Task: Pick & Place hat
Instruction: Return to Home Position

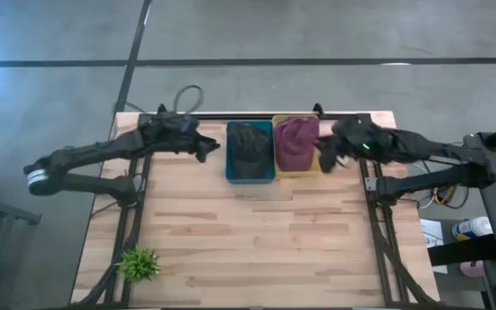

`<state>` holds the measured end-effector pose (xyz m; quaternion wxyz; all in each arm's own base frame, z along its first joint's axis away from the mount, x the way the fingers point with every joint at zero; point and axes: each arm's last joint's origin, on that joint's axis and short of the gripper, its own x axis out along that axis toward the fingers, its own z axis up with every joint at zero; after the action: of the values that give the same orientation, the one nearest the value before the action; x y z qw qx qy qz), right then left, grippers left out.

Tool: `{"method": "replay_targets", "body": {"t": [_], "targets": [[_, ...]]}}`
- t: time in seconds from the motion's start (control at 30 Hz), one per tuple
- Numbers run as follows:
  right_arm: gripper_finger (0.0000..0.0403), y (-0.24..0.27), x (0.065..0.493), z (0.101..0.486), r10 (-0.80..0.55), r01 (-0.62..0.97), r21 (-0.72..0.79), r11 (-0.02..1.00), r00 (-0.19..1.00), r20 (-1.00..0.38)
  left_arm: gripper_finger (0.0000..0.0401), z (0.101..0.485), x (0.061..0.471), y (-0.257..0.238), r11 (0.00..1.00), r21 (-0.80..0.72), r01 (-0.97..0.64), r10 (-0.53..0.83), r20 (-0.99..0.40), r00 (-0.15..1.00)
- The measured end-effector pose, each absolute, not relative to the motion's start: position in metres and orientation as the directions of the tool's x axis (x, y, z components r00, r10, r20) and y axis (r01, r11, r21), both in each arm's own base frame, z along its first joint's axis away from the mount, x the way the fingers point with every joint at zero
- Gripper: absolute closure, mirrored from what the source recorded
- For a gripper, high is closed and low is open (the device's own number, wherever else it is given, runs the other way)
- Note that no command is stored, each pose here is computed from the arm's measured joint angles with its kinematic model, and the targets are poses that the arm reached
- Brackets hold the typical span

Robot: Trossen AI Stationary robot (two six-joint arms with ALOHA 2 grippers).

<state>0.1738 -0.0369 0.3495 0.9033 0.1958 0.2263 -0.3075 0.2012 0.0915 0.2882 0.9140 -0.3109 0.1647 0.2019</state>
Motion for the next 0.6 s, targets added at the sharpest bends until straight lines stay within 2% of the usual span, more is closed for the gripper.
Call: {"method": "replay_targets", "body": {"t": [0.07, 0.17, 0.27, 0.33, 0.43, 0.5, 0.6], "targets": [[0.0298, -0.021, 0.16, 0.356, -0.402, 0.573, 0.271, 0.774, 0.774, -0.489, 0.0238, 0.303, 0.188, 0.083, 0.733, -0.531, -0.426, 0.263, -0.356, 0.897], [0.0296, -0.005, 0.138, 0.369, -0.317, 0.482, 0.486, 0.729, 0.867, -0.384, 0.0238, 0.324, 0.173, 0.062, 0.816, -0.493, -0.301, 0.21, -0.231, 0.95], [0.0292, 0.014, 0.13, 0.368, -0.156, 0.275, 0.452, 0.849, 0.946, -0.283, 0.0238, 0.33, 0.161, 0.038, 0.872, -0.459, -0.17, 0.109, -0.157, 0.982], [0.029, 0.024, 0.129, 0.355, -0.092, 0.19, 0.452, 0.872, 0.969, -0.23, 0.0238, 0.322, 0.158, 0.023, 0.883, -0.461, -0.082, 0.038, -0.104, 0.994], [0.0287, 0.034, 0.132, 0.33, -0.085, 0.148, 0.444, 0.884, 0.984, -0.159, 0.0238, 0.305, 0.156, 0.004, 0.88, -0.472, 0.041, -0.033, 0.025, 0.999], [0.0286, 0.037, 0.131, 0.313, -0.068, 0.11, 0.449, 0.887, 0.992, -0.109, 0.0238, 0.293, 0.155, -0.004, 0.873, -0.482, 0.076, -0.034, 0.094, 0.995], [0.0284, 0.036, 0.127, 0.29, -0.059, 0.086, 0.445, 0.891, 0.995, -0.074, 0.0238, 0.276, 0.151, -0.004, 0.869, -0.491, 0.059, -0.01, 0.103, 0.995]]}}
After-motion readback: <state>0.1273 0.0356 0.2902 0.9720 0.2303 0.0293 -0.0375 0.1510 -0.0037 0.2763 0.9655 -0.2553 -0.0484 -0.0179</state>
